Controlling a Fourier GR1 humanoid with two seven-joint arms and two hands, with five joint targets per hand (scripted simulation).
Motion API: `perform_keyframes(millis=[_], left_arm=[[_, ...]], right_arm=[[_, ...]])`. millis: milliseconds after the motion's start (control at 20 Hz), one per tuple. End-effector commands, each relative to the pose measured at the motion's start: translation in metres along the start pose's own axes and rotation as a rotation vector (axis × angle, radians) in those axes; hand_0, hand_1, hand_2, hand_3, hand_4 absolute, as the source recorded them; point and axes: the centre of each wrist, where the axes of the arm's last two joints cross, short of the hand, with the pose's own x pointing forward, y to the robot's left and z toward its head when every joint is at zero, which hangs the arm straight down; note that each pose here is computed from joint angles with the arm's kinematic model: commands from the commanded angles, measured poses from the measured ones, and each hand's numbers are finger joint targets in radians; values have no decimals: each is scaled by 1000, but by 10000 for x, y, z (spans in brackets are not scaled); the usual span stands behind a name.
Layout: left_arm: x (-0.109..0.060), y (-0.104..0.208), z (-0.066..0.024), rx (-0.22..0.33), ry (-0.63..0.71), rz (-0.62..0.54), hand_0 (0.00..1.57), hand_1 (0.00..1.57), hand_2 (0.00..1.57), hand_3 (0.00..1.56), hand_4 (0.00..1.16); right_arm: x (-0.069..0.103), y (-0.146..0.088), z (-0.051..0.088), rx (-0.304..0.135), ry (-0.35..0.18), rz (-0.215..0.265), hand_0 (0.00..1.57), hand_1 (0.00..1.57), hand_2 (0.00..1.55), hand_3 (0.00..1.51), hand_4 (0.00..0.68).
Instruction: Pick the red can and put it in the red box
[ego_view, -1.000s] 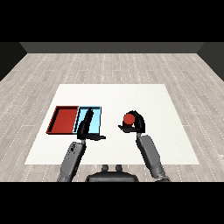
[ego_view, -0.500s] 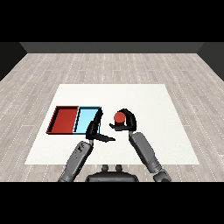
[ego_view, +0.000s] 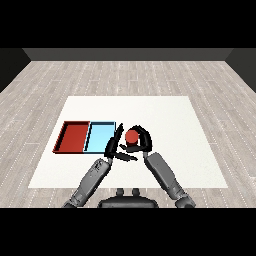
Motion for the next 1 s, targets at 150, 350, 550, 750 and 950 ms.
perform_keyframes(millis=[150, 350, 550, 750, 950], left_arm=[[-92, 34, -97, 8, 37, -26, 0, 0, 0, 0, 0], [76, -65, -223, -19, 34, -22, 0, 0, 0, 0, 0], [-136, -65, -149, -41, 24, -12, 0, 0, 0, 0, 0], [-94, -163, -293, -49, 39, -44, 0, 0, 0, 0, 0], [-21, -160, -275, -10, 12, -41, 0, 0, 0, 0, 0]], right_arm=[[82, 95, 81, 29, -20, -29, 1431, 1431, 1435, 1401, 615], [79, 309, -10, 42, -24, -9, 1447, 1447, 1433, 1393, 615], [182, 335, -157, 59, -1, -46, 1445, 1445, 1430, 1385, 600], [143, 516, -41, 83, -20, -62, 1459, 1459, 1445, 1395, 588], [193, 435, -74, 84, -30, -67, 1462, 1462, 1453, 1402, 523]])
